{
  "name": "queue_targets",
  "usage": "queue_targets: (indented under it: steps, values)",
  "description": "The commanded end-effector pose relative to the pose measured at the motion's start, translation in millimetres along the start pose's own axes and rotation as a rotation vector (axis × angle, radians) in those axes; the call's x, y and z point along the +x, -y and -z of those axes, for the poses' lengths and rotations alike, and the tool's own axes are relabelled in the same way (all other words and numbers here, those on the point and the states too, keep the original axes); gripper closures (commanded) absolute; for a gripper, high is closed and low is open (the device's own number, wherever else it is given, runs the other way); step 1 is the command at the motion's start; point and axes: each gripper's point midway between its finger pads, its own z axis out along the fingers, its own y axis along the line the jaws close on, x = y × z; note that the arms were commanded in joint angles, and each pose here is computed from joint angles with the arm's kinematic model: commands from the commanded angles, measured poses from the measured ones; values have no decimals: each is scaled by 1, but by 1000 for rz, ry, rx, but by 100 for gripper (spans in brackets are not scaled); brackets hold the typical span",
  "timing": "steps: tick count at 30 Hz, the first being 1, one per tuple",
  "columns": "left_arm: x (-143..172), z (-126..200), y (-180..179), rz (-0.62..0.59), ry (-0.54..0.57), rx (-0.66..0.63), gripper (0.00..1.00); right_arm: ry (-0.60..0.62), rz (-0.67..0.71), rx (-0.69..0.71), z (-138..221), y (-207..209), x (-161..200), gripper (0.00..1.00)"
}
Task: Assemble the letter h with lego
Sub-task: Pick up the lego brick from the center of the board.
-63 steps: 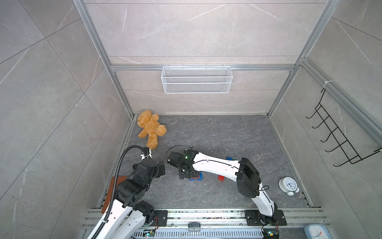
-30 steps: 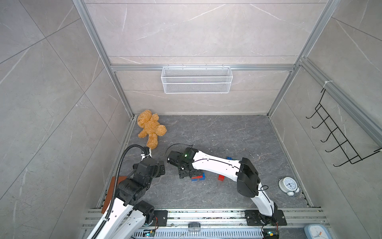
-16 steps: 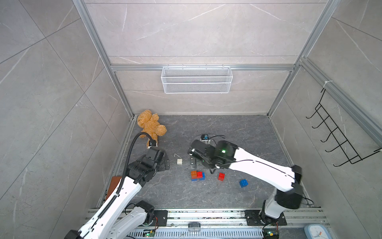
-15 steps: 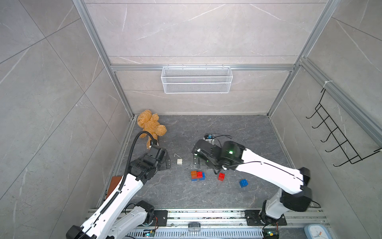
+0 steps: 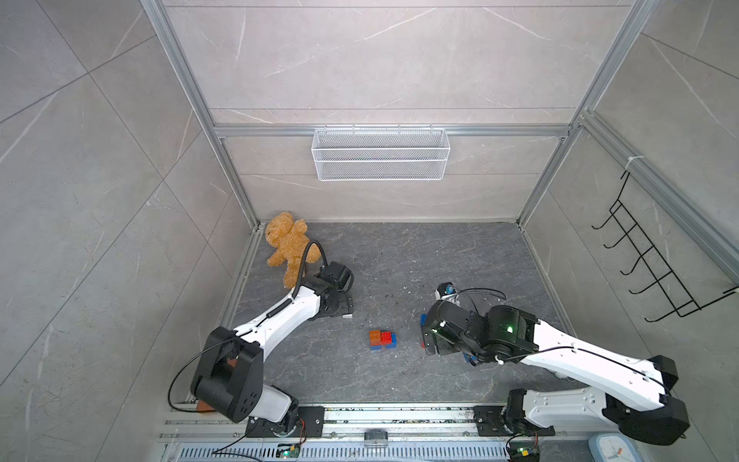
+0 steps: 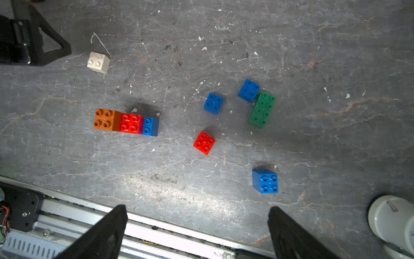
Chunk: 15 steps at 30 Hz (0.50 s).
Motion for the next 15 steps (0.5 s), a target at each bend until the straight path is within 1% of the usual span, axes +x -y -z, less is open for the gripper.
queue_targets:
  steps: [1,5,7,10,15]
  values:
    - [-21,-6,23,20,43,32,8,28,26,3,8,16,5,0]
    - [-26,-26,30,-4,30,5,10,31,48,10,12,27,11,0]
    - [-26,-33,34,-7,19,13,13,30,64,18,12,31,14,0]
    - [-25,-40,37,6,11,22,18,35,80,34,12,38,17,0]
    - [-18,-47,37,4,-1,25,19,37,109,45,8,43,21,0]
